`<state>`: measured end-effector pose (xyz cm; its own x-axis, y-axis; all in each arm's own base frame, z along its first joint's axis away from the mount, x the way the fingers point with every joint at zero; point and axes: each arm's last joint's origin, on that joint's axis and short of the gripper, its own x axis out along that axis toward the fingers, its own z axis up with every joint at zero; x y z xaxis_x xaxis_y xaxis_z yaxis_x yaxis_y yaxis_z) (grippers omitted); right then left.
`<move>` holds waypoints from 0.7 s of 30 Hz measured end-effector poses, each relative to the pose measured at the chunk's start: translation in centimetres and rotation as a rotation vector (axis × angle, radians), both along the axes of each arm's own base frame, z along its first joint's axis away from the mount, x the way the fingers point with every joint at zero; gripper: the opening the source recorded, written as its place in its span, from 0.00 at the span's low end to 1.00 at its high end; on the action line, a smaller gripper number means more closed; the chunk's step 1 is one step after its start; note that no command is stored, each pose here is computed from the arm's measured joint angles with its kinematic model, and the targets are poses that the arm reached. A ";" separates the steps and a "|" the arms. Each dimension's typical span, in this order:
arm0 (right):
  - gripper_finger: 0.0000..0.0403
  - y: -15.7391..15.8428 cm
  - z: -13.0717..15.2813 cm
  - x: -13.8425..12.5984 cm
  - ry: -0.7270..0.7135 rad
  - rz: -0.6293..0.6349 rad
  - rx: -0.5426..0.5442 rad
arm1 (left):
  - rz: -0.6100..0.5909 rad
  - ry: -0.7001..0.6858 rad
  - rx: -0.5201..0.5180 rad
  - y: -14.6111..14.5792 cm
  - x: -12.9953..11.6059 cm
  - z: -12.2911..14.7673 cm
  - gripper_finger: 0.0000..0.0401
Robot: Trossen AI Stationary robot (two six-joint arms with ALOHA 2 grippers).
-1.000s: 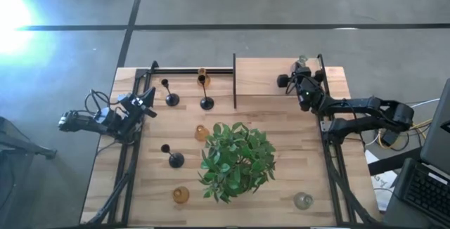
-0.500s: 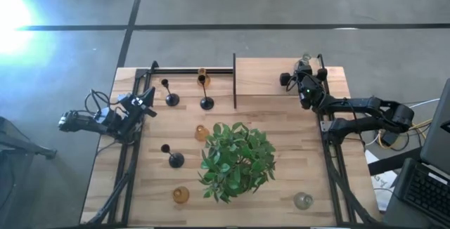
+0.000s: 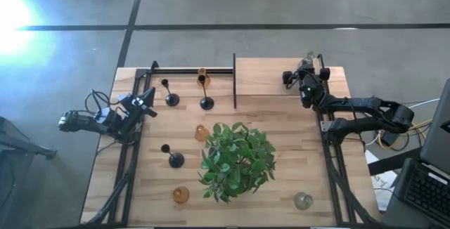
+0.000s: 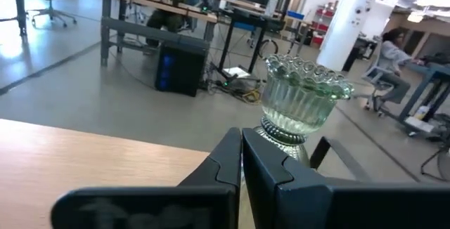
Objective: Pick & Place candle stick holders
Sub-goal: Put the middle transparent glass candle holder on the shelf, then put the bottom transparent glass candle holder on the shelf
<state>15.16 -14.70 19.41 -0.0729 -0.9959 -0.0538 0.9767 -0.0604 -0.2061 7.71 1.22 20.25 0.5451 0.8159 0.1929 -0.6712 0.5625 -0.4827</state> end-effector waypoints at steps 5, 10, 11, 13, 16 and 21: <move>0.02 0.4 0.4 0.7 -0.084 0.248 0.006 | 0.001 0.015 0.005 0.0 0.0 -0.1 0.03; 0.02 2.1 1.9 1.1 -0.119 0.495 -0.010 | 0.001 0.042 0.011 0.0 0.1 -0.3 0.03; 0.02 2.6 2.5 1.1 -0.121 0.539 -0.005 | 0.001 0.044 0.011 0.0 0.1 -0.3 0.03; 0.02 3.6 4.2 0.9 -0.123 0.618 0.035 | 0.001 0.044 0.011 0.0 0.1 -0.3 0.03; 0.02 5.4 7.4 -0.2 -0.077 0.687 0.163 | 0.001 0.044 0.012 0.0 0.1 -0.3 0.03; 0.02 9.0 14.3 -3.6 -0.087 0.887 0.443 | 0.001 0.045 0.012 0.0 0.1 -0.3 0.03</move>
